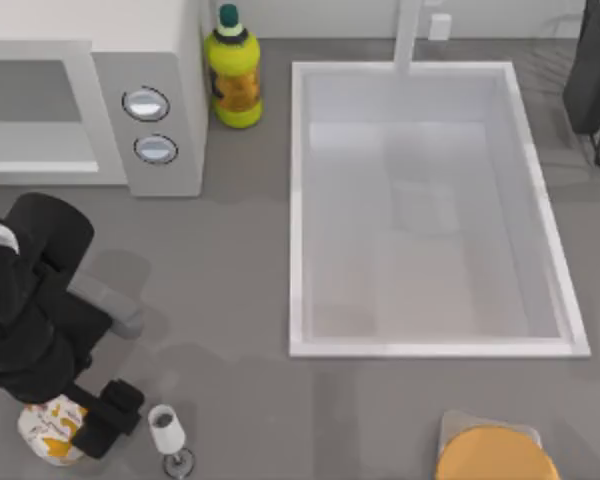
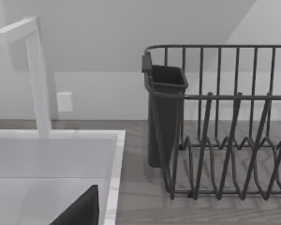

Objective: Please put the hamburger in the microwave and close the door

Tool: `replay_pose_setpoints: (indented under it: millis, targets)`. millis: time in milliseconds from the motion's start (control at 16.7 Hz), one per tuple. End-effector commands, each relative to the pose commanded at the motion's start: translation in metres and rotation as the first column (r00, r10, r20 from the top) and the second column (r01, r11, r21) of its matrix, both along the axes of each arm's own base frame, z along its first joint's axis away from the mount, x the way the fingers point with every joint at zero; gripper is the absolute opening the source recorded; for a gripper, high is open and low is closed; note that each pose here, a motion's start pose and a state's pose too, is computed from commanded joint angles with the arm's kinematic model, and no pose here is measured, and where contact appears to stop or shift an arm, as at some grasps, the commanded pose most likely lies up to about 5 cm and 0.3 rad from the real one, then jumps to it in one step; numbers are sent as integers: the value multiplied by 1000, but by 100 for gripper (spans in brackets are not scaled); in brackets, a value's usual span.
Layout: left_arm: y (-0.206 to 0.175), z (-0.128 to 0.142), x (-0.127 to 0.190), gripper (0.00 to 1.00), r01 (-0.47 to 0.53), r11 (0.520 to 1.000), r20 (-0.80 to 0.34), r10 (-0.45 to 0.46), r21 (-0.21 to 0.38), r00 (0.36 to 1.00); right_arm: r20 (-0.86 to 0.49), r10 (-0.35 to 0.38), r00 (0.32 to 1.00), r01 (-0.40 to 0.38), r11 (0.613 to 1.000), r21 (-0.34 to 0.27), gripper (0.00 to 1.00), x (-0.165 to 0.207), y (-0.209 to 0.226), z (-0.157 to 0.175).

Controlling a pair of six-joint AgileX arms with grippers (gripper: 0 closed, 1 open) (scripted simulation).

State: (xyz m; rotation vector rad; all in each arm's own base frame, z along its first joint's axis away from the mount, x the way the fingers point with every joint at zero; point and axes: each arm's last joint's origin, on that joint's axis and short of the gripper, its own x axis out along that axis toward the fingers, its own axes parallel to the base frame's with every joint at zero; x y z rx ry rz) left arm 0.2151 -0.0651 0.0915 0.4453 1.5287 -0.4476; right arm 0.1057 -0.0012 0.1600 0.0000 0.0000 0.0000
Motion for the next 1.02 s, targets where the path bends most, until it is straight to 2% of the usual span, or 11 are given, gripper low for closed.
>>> replay_pose_setpoints:
  millis: [480, 540, 600, 840, 1020]
  targets:
    - [0, 0, 0, 0, 0, 1000, 0, 0, 0, 1000, 0, 0, 1000, 0, 1000, 0, 100, 0, 0, 0]
    - [-1, 22, 6, 0, -10, 1000, 51, 11, -29, 999, 0, 0, 1000, 0, 1000, 0, 100, 0, 0, 0]
    - [-1, 22, 7, 0, -8, 1000, 51, 10, -28, 999, 0, 0, 1000, 0, 1000, 0, 100, 0, 0, 0]
    - [-7, 37, 23, 0, 2, 1000, 138, -4, 19, 990, 0, 0, 1000, 0, 1000, 0, 100, 0, 0, 0]
    - [-13, 68, 40, 0, -6, 999, 246, -4, 36, 969, 0, 0, 1000, 0, 1000, 0, 100, 0, 0, 0]
